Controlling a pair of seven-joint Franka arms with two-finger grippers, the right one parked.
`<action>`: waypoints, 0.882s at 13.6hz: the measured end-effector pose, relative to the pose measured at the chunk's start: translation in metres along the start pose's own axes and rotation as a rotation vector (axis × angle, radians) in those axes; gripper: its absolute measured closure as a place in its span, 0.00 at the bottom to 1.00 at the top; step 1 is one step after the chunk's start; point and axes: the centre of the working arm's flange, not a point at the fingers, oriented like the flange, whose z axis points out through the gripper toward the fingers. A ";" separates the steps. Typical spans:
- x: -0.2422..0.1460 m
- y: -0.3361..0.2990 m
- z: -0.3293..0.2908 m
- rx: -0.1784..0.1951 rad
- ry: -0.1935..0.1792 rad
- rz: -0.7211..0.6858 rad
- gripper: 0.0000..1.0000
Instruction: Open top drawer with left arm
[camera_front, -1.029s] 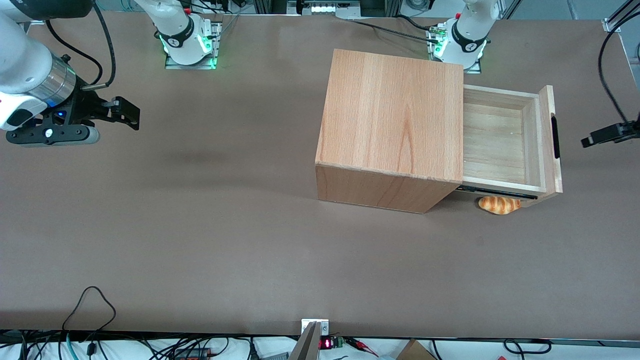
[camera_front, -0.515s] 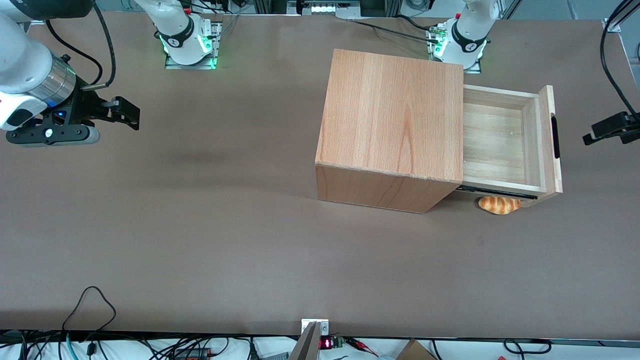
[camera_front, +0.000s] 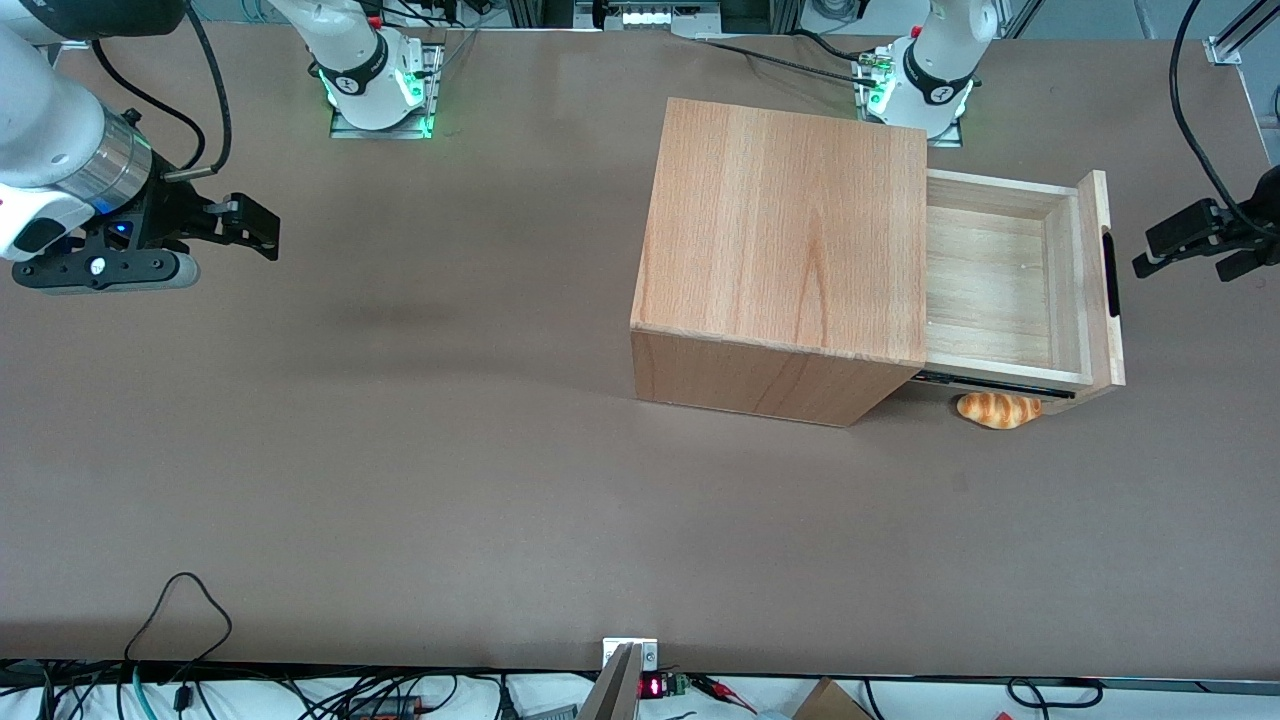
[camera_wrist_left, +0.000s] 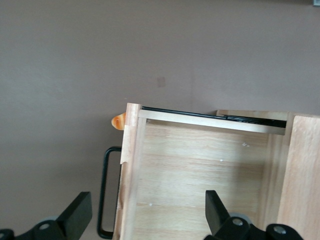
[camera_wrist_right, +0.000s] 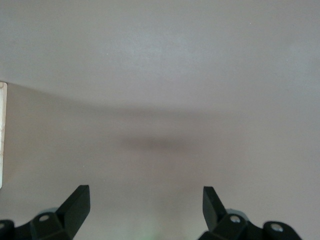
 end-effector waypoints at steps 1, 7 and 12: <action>-0.001 0.008 -0.002 0.028 0.002 0.014 0.00; -0.014 0.028 -0.014 0.076 0.028 0.025 0.00; -0.018 0.028 -0.013 0.076 0.030 0.026 0.00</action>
